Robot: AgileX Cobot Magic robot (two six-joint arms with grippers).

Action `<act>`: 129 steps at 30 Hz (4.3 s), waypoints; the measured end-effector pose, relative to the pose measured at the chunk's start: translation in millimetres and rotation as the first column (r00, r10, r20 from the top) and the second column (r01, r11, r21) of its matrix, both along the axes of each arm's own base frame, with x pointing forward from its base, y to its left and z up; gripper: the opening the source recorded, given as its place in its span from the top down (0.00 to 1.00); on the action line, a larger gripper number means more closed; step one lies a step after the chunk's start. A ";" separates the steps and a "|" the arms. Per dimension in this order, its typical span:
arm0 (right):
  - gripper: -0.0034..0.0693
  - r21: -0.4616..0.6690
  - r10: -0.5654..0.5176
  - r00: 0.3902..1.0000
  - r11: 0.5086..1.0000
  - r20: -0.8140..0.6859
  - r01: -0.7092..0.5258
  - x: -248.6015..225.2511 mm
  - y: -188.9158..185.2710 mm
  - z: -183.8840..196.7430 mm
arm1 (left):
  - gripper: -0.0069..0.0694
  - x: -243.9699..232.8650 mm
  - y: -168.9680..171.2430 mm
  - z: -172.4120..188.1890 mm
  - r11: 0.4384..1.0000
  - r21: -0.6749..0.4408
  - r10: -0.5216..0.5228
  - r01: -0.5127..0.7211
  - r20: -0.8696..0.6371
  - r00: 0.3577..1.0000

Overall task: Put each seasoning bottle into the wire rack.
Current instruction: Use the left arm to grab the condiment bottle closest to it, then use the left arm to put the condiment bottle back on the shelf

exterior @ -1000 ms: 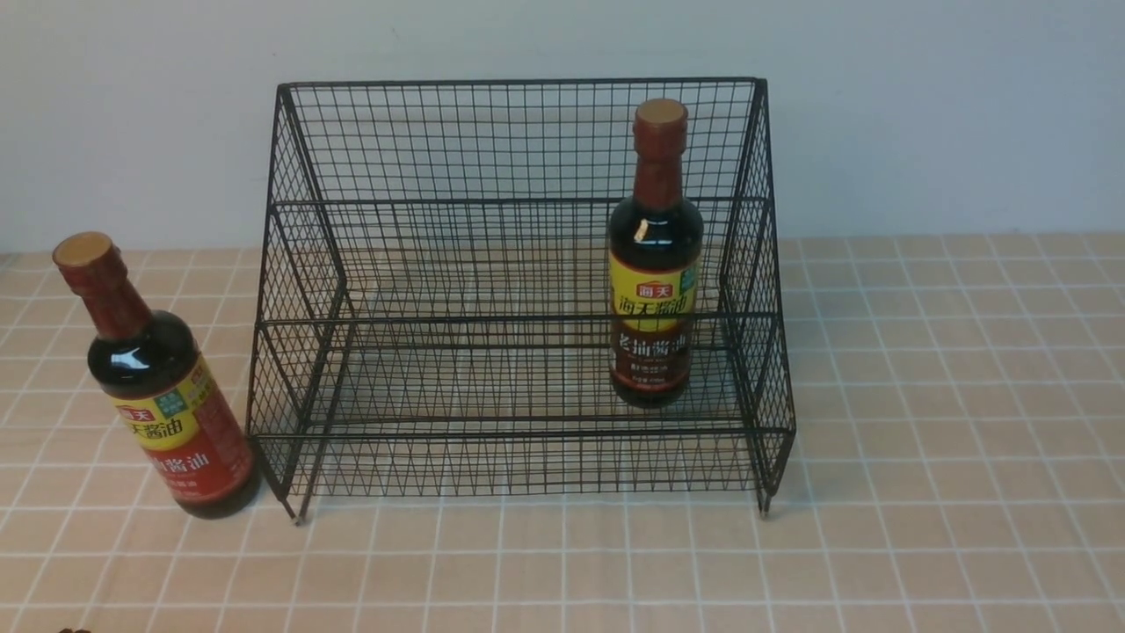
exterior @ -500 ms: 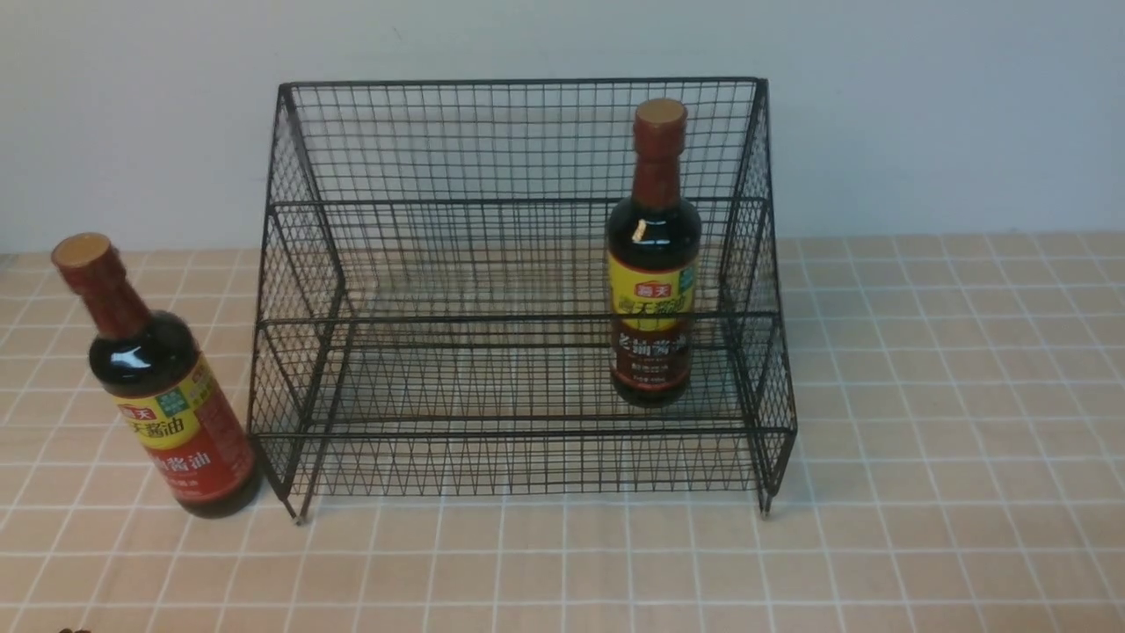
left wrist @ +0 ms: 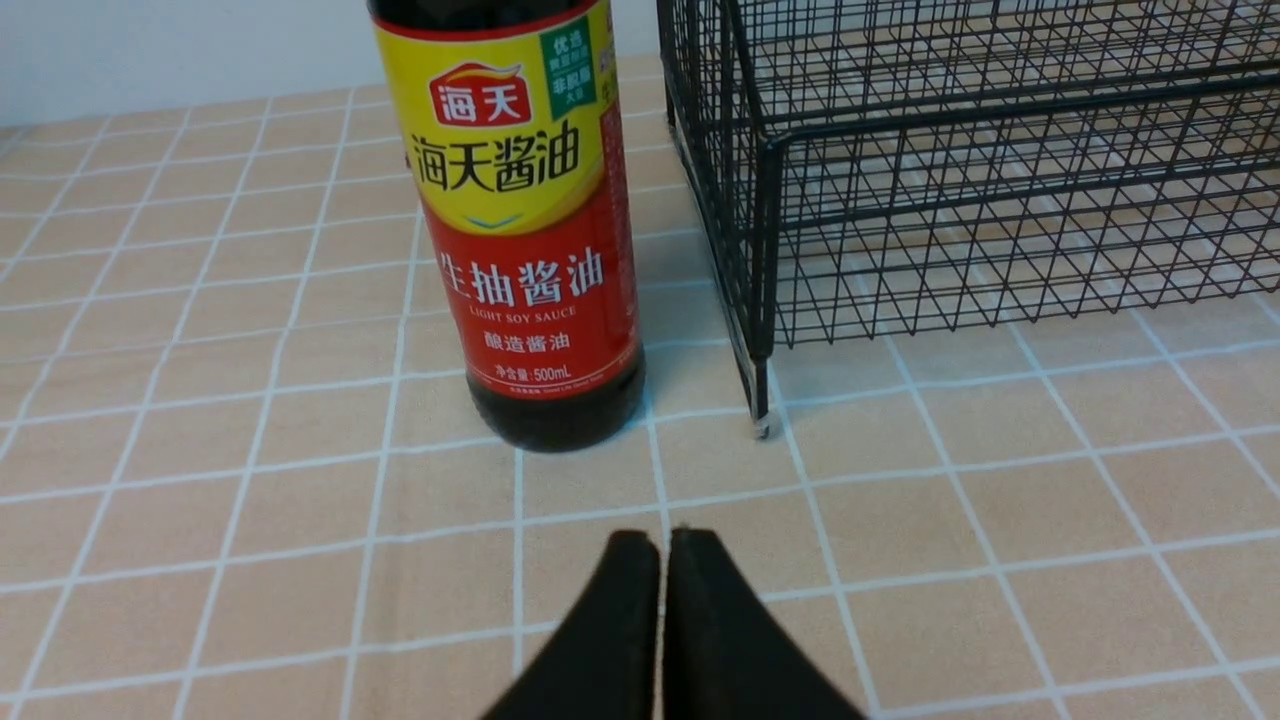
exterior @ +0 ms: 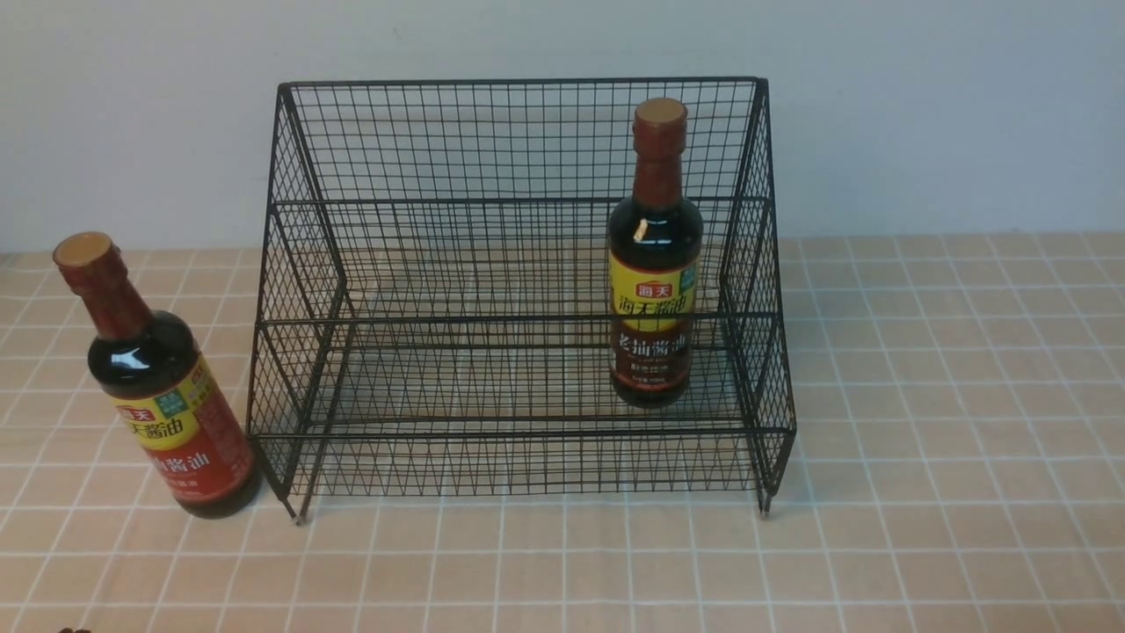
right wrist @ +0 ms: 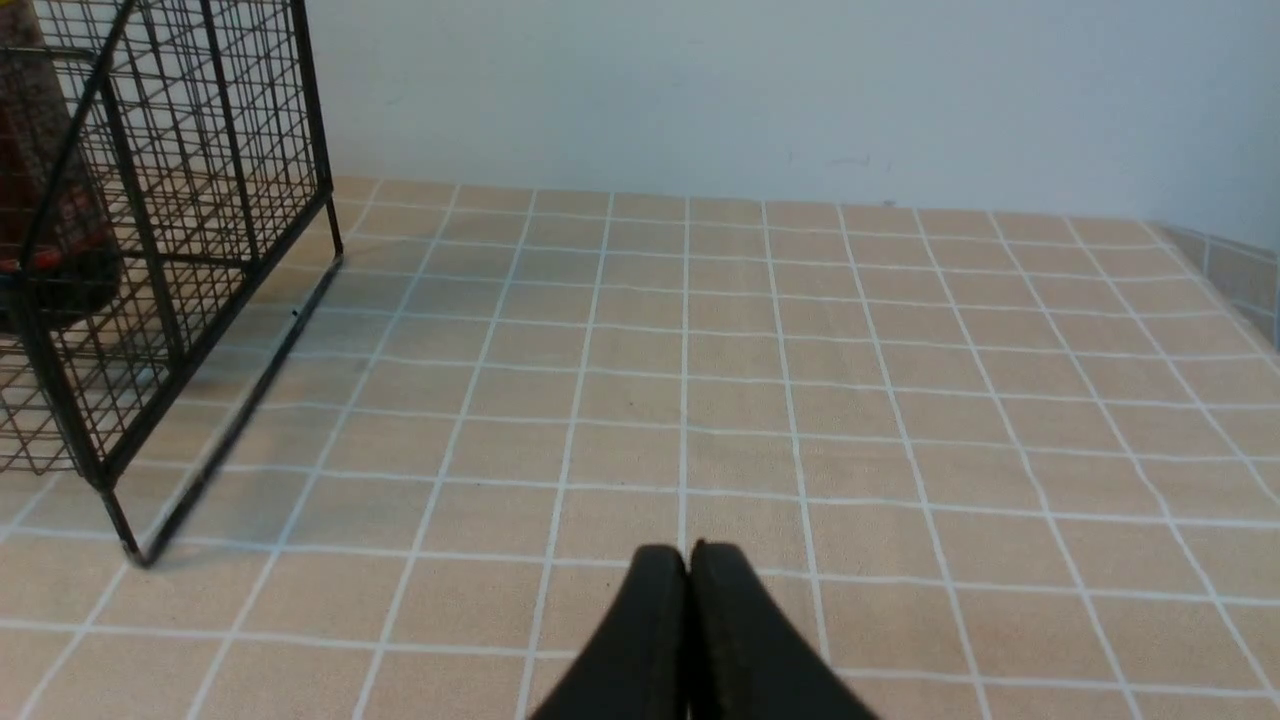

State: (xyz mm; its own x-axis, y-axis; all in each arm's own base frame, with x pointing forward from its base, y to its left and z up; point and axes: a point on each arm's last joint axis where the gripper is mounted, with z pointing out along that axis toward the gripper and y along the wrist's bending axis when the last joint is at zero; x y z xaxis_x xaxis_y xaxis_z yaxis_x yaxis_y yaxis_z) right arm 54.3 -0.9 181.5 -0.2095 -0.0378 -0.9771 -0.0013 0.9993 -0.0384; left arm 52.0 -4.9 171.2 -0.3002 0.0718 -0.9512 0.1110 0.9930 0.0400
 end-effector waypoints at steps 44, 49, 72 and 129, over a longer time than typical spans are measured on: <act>0.97 0.000 0.000 1.000 1.000 0.000 0.000 0.0 0.0 0.0 | 0.91 25.9 -1.3 108.2 0.986 -0.159 0.066 0.044 0.625 0.778; 0.97 0.000 0.000 1.000 1.000 0.000 0.000 0.0 0.0 0.0 | 0.77 68.3 -5.8 129.7 0.989 -0.148 0.058 0.024 0.521 0.852; 0.97 0.000 0.000 1.000 1.000 0.000 0.000 0.0 0.0 0.0 | 0.15 174.2 1.2 93.9 0.954 -0.235 0.263 -0.188 0.349 0.899; 0.97 -0.001 0.000 1.000 1.000 0.000 0.000 0.0 0.0 0.0 | 0.57 161.0 -47.0 226.6 0.992 -0.063 -0.073 0.111 0.436 0.897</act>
